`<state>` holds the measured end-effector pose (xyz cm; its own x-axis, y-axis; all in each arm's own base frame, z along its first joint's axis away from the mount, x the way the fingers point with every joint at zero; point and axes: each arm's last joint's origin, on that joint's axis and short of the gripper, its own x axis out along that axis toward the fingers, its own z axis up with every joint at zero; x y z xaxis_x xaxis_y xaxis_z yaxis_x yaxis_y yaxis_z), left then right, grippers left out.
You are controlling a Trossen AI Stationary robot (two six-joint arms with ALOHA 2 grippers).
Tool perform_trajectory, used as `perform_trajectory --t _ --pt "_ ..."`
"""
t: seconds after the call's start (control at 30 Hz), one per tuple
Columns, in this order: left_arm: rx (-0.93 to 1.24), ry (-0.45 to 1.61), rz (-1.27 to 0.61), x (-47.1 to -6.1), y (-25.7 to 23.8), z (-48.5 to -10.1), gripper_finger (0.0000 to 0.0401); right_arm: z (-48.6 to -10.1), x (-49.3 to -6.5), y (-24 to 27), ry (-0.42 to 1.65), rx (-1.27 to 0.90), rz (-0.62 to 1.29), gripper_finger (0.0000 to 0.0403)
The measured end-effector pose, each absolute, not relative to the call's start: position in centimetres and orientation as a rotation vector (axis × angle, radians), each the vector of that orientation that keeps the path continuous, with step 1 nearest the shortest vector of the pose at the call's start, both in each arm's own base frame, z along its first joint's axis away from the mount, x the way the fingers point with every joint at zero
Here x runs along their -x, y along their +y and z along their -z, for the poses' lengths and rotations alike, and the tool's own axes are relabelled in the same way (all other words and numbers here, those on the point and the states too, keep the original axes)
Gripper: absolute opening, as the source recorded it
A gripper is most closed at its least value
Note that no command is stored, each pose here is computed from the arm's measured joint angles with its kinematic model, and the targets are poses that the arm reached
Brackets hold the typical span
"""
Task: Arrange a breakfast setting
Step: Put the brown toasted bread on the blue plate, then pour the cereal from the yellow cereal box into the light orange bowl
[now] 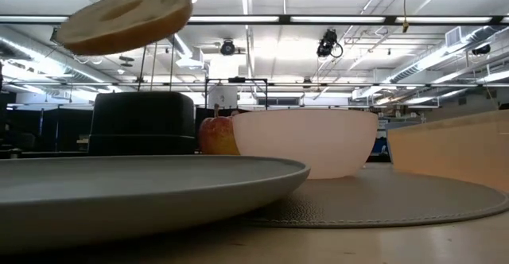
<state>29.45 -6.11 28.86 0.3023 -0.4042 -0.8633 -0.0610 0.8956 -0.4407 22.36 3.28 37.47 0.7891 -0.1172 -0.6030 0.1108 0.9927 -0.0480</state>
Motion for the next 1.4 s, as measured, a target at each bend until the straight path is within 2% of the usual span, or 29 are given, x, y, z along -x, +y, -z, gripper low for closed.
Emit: perform_trajectory --t 0.2,0.4,0.57,0.77,1.03,1.27,1.4 --pt "0.509 1.162 0.191 -29.5 -9.4 -24.8 0.0025 -36.5 -24.0 8.8 0.604 -0.101 0.030 0.0121" --pt "0.600 1.029 0.144 -29.2 -10.7 -21.2 0.0025 -35.2 -24.9 14.0 0.585 -0.220 -0.078 0.0121" --pt "0.639 1.055 0.114 -28.2 -11.0 -19.2 0.0025 -33.6 -25.4 16.5 0.625 -0.214 -0.115 0.0121" --pt "0.637 1.085 0.103 -27.8 -11.1 -18.5 0.0040 -32.6 -27.2 16.6 0.605 -0.196 -0.103 0.0121" --pt "0.583 1.147 0.074 -27.4 -10.3 -18.0 0.0064 -33.0 -29.7 15.4 0.474 -0.154 -0.097 0.0128" --pt "0.537 1.177 0.049 -27.4 -9.2 -17.8 0.0111 -35.1 -29.8 13.5 0.354 -0.109 -0.084 0.0131" --pt "0.618 1.205 0.110 -27.6 -8.8 -18.7 0.0141 -36.5 -29.2 12.6 0.289 -0.093 -0.081 0.0136"
